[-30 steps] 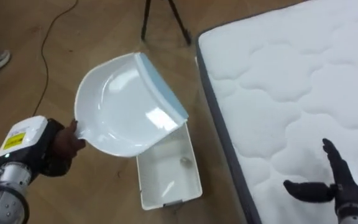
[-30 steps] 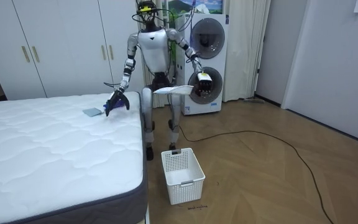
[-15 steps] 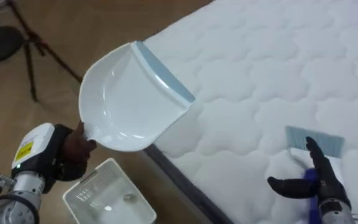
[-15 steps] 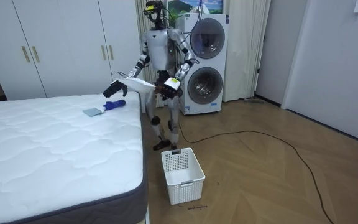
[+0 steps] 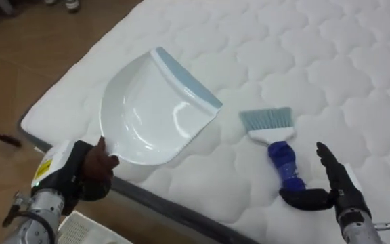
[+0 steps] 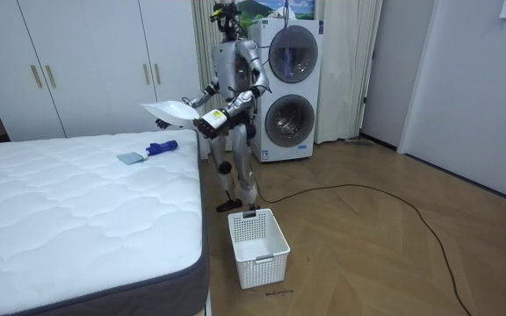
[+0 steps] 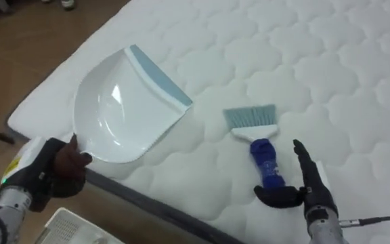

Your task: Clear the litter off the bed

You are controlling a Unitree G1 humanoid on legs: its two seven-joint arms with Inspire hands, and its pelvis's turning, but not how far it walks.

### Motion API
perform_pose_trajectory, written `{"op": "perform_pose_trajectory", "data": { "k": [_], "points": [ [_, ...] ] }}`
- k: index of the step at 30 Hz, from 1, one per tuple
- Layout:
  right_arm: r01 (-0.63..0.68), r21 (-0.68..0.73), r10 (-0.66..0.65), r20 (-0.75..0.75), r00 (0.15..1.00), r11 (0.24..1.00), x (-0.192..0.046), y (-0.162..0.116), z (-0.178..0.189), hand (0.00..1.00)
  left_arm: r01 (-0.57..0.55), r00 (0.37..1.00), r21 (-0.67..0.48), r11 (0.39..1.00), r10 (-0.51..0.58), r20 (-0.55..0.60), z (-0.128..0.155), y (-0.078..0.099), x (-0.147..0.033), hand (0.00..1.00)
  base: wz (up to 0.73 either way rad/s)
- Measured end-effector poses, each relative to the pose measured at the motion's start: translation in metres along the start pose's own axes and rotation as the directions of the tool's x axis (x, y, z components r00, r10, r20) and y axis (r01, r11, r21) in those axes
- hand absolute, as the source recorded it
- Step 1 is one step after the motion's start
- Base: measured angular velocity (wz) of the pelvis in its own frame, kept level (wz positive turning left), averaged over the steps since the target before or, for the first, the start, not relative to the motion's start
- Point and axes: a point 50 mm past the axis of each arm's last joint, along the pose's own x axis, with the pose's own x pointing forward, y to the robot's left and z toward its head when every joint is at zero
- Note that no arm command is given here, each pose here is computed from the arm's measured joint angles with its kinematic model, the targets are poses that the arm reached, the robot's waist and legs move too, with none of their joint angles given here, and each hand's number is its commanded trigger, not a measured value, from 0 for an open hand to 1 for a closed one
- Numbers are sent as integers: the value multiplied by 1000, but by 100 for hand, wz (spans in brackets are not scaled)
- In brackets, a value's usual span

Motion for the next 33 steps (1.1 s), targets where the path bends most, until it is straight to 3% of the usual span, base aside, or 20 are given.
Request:
{"op": "perform_pose_trajectory", "data": {
  "k": [1,2,3,13,25,33],
  "points": [
    [-8,-1,8,7,1000,1000,0,1,2,0,6,1000,-5,1000,-6,-10,-3,-2,-3,49,-149],
    [-19,-3,19,10,1000,1000,0,2,2,0,18,1000,-20,1000,-19,-25,-5,-8,-6,35,-124],
    [-26,-4,26,4,1000,1000,0,3,1,0,31,999,-45,999,-33,-33,-7,-12,-9,0,-116],
    [-42,-20,40,-89,995,999,-8,9,-20,0,94,995,-89,992,-97,-30,-5,-31,-12,0,-43],
    [3,-18,-6,-215,977,1000,-15,0,-48,0,71,996,-124,990,-77,-44,-7,-31,-13,0,0],
    [0,-16,-5,-325,946,1000,-28,3,-74,0,51,988,-121,991,-68,-141,-28,-40,-17,0,-5]
  ]
}}
